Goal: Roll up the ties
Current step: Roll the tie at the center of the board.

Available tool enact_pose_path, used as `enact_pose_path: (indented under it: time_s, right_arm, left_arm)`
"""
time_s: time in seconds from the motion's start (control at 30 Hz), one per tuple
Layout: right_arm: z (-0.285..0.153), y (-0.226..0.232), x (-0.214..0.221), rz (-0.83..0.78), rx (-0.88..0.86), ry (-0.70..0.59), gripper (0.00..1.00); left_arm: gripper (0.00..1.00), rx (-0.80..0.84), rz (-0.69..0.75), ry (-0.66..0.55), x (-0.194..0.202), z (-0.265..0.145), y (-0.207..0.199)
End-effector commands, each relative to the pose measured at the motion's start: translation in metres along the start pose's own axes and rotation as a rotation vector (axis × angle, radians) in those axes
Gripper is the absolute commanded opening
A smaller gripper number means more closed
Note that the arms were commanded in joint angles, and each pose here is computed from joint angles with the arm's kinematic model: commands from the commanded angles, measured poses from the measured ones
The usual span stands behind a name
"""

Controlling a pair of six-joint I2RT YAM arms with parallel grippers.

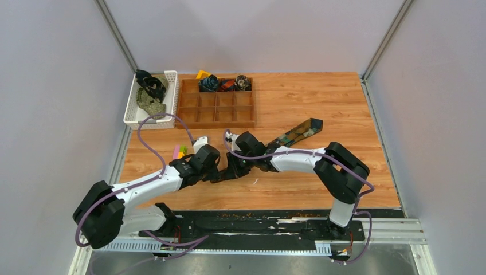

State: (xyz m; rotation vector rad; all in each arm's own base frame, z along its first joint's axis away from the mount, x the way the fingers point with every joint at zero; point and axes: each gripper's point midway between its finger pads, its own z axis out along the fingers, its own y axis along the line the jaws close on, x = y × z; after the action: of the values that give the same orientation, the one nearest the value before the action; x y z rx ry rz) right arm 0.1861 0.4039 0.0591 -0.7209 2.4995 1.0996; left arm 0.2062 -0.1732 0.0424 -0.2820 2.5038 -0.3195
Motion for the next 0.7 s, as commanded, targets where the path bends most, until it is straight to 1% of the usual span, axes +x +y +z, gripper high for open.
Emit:
enact_pose_path:
  time_s: [0.0,0.13,0.27,0.33,0.67]
  right_arm:
    - [-0.013,0.005,-0.012,-0.034,0.0,-0.058,0.05]
    - [-0.017,0.004,-0.01,-0.035,0.006,-0.061,0.05]
    - [-0.022,0.004,-0.011,-0.039,0.013,-0.071,0.05]
    - [-0.025,0.004,-0.012,-0.042,0.019,-0.077,0.05]
    - [-0.034,0.001,-0.014,-0.043,0.043,-0.1,0.05]
  left_arm:
    - [0.35,0.021,-0.008,0.039,0.005,-0.001,-0.008]
    - [0.47,0.024,0.004,0.022,0.001,-0.006,-0.014]
    - [0.54,0.04,0.007,0.015,-0.001,-0.01,-0.021]
    - [0.56,0.05,0.009,0.009,-0.003,-0.012,-0.025]
    - [0.56,0.082,0.003,0.005,-0.003,-0.012,-0.04]
